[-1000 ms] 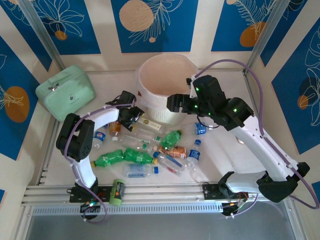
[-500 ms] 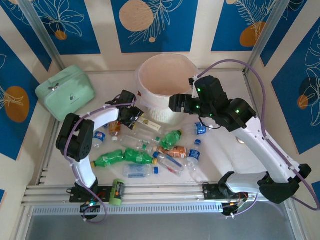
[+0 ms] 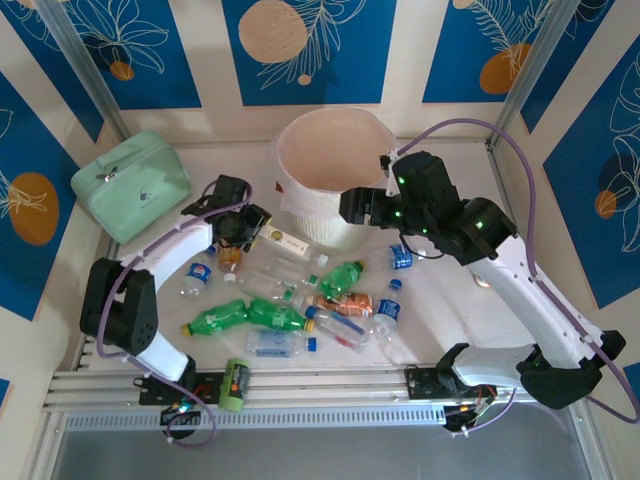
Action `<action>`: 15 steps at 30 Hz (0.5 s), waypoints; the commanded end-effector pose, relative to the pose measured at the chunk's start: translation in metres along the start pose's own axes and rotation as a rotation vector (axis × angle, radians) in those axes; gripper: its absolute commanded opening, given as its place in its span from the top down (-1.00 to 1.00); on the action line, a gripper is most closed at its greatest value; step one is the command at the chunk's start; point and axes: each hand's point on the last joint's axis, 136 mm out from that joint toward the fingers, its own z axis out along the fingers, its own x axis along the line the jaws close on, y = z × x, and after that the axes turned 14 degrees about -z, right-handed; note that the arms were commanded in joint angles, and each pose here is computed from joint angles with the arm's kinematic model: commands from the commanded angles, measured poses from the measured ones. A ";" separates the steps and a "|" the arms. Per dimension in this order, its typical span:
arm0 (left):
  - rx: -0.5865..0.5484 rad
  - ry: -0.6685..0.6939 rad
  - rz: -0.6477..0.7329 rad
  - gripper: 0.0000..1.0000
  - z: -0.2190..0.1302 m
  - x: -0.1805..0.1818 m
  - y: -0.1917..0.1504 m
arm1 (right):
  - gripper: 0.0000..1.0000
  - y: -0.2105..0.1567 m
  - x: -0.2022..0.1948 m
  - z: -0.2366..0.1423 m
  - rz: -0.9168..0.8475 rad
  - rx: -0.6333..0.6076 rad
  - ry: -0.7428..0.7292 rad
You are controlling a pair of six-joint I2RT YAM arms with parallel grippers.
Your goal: Put the plastic bottles in the bin
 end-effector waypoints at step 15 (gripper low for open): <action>0.002 -0.556 0.153 0.01 -0.167 -0.076 0.019 | -0.81 0.038 0.071 -0.002 0.056 0.101 0.469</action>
